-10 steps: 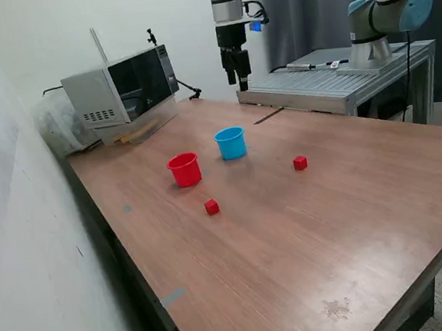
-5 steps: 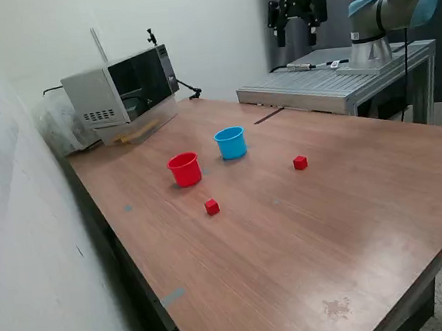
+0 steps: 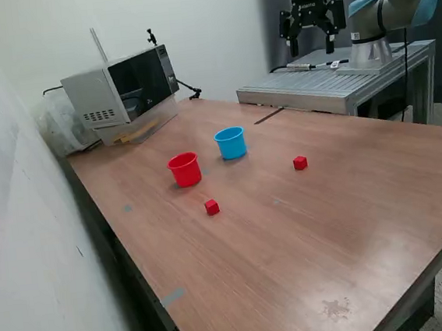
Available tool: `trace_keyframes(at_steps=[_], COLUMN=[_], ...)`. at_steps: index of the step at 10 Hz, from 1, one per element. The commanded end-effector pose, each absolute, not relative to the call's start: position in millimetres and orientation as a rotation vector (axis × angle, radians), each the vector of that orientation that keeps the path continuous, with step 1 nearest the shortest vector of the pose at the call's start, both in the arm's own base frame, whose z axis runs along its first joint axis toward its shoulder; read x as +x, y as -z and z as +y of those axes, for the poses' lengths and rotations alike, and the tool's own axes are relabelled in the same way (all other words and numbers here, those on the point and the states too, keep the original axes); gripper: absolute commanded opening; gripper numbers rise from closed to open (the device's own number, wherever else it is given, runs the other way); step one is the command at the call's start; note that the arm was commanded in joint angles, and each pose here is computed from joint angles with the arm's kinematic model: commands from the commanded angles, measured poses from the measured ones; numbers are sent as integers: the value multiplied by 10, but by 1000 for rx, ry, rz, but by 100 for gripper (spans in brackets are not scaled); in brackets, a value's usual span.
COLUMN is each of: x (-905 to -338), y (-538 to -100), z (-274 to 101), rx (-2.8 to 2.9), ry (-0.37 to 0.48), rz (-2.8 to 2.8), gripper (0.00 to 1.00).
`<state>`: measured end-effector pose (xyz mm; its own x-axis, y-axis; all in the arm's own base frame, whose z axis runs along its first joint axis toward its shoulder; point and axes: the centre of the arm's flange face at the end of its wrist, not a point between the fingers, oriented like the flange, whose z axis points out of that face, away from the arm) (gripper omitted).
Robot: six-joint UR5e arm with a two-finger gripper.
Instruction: Place red objects in the red bin, and blue objects in the blue bin.
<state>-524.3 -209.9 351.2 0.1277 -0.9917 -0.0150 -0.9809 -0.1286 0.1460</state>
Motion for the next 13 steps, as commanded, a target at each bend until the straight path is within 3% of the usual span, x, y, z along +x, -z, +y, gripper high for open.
trace_keyframes(at_steps=[1, 6, 10, 13], x=[-5481, -5782, -5877, -6046], y=[-2838, -1873, -1425, -1239], z=[-2156, -2107, -2107, -1887], rx=[2318, 2332, 2355, 2350], ry=[112, 67, 46, 45], rz=[-1980, -2020, -2025, -2040], gripper=[100, 100, 100, 100])
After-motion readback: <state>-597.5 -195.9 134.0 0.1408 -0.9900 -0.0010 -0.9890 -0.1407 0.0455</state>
